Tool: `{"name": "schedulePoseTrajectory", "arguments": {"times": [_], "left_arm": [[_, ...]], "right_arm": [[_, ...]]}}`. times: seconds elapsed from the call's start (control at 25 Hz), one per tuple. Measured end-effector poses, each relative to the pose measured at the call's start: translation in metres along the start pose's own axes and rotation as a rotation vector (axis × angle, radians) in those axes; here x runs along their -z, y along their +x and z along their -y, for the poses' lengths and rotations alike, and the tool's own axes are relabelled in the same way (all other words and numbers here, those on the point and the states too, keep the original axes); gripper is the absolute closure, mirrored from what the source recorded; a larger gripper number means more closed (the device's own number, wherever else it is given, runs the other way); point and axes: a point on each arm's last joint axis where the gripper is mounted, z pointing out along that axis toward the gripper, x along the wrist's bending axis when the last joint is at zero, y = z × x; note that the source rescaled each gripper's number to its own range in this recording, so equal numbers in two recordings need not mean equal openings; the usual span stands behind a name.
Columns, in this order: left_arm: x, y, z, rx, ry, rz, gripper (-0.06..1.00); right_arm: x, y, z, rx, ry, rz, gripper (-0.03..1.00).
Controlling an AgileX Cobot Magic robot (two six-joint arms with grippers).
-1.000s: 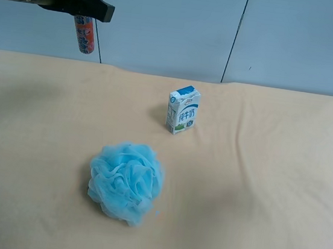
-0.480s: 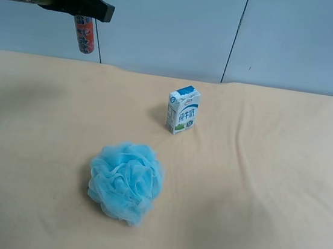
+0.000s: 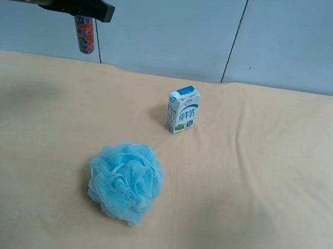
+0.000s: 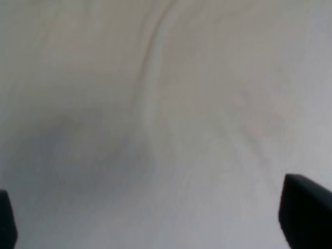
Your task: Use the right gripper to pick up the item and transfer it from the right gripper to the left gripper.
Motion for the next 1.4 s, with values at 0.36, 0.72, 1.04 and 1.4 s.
{"name": "schedulePoseTrajectory", "arguments": {"times": [0.36, 0.72, 1.04, 1.4], "left_arm": [[-0.009, -0.006, 0.006, -0.018, 0.032, 0.002, 0.94], [-0.038, -0.028, 0.029, -0.058, 0.126, 0.051, 0.94], [-0.059, -0.041, 0.049, -0.088, 0.202, 0.078, 0.94], [-0.076, -0.020, 0.061, -0.030, 0.237, 0.065, 0.94]], "right_arm": [[0.007, 0.000, 0.005, 0.001, -0.050, 0.003, -0.03], [0.009, 0.000, 0.005, 0.001, -0.059, 0.003, -0.03], [0.009, 0.000, 0.005, 0.001, -0.059, 0.003, -0.03], [0.009, -0.002, 0.005, -0.049, -0.056, 0.062, -0.03]]}}
